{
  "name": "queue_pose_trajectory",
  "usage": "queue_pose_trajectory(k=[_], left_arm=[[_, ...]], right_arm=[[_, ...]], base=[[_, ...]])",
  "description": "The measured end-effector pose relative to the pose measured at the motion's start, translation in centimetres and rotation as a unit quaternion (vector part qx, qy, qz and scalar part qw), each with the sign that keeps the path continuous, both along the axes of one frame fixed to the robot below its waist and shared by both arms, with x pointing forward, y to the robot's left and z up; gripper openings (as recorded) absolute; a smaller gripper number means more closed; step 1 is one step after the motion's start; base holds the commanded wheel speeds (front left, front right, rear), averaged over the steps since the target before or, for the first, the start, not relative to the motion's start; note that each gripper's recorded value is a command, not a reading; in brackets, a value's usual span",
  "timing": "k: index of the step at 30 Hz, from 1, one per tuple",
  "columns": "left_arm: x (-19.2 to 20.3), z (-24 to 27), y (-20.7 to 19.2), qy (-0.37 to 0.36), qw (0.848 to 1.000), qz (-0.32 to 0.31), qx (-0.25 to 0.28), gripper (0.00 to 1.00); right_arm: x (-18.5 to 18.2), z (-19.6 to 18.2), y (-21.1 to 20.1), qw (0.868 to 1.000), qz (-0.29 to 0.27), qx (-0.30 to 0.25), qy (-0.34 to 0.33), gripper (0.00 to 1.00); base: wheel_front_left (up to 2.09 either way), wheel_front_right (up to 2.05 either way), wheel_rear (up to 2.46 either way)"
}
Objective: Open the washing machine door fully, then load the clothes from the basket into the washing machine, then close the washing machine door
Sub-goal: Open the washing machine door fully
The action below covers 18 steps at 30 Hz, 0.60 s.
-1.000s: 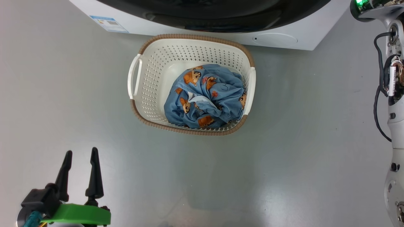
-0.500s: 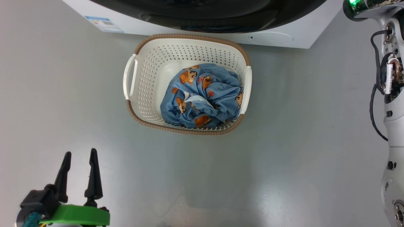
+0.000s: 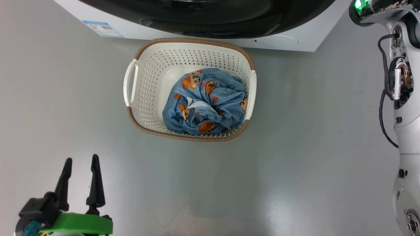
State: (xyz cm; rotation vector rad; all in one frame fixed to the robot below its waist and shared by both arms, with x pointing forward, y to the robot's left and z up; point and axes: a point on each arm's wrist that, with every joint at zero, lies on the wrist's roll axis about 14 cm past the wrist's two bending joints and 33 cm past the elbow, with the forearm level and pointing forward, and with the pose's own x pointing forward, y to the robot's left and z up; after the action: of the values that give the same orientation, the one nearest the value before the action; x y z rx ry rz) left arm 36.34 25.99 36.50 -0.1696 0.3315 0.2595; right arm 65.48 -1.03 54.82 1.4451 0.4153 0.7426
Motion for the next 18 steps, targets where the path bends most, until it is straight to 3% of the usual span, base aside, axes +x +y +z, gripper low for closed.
queue_pose_trajectory(k=[11, 18], left_arm=[[0.0, 0.1, 0.3, -0.001, 1.0, 0.004, 0.001, 1.0], [0.0, 0.0, 0.2, 0.0, 1.0, 0.004, 0.0, 1.0]], right_arm=[[-0.3, -0.1, 0.4, 1.0, 0.011, -0.011, -0.003, 0.0], [-1.5, -0.5, 2.7, 0.998, 0.055, -0.024, -0.003, 0.0]], base=[[0.0, 0.0, 0.0], [0.0, 0.0, 0.0]])
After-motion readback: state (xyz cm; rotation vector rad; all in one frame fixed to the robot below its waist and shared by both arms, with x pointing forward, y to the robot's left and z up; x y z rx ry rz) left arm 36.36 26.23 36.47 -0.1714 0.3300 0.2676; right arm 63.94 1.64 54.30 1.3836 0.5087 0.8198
